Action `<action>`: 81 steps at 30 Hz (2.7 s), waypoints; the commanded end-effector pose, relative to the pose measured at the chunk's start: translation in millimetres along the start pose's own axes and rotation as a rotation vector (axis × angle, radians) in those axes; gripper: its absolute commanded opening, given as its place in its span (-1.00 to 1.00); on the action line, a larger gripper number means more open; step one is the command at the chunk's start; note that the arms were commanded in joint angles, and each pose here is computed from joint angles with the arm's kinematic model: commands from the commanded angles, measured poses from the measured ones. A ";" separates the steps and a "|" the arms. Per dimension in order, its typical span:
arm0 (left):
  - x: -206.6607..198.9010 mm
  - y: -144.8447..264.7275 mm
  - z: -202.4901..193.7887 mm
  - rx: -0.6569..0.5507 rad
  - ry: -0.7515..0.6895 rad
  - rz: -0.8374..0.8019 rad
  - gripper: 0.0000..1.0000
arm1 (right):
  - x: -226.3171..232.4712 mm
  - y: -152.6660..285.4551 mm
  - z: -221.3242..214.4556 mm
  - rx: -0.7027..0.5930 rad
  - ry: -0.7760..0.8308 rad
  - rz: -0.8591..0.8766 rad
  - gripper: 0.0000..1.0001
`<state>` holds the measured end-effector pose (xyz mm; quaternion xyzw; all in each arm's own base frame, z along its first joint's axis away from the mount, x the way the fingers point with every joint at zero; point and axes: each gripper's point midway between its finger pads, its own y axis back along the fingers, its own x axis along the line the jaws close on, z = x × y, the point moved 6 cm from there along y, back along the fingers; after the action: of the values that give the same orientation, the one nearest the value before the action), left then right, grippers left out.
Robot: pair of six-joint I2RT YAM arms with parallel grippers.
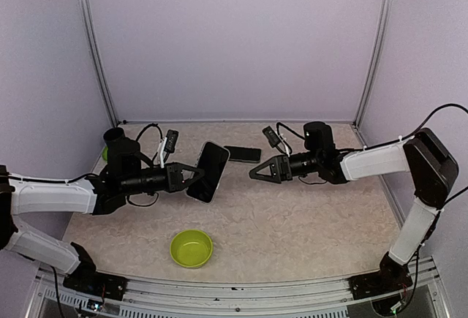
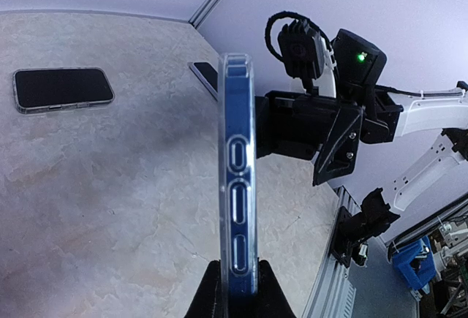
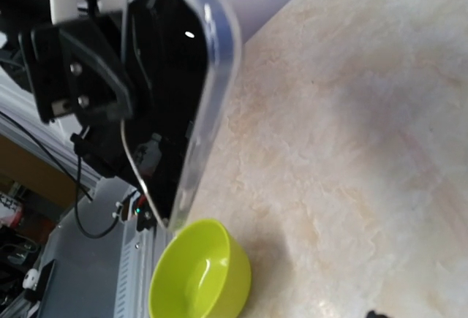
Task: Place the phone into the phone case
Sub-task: Pass from the left arm to the right, then place the phone with the phone case at the center of the board.
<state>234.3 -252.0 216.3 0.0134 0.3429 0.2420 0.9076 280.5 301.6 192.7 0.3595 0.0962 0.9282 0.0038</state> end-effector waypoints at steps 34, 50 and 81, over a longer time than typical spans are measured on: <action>-90.1 26.3 29.1 -0.259 0.128 -0.311 -1.00 | 128.4 -60.1 20.3 -0.181 0.208 0.355 0.44; -84.6 12.8 26.7 -0.263 0.128 -0.317 -1.00 | 128.9 -70.8 33.0 -0.175 0.183 0.458 -1.00; -41.2 71.5 32.6 -0.287 -0.018 0.008 0.98 | 13.1 59.4 27.0 -0.026 -0.075 -0.237 -1.00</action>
<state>197.4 -206.6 288.9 -0.1286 0.3012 0.2821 0.9018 288.3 269.4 232.5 0.4004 0.0974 0.9067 0.0898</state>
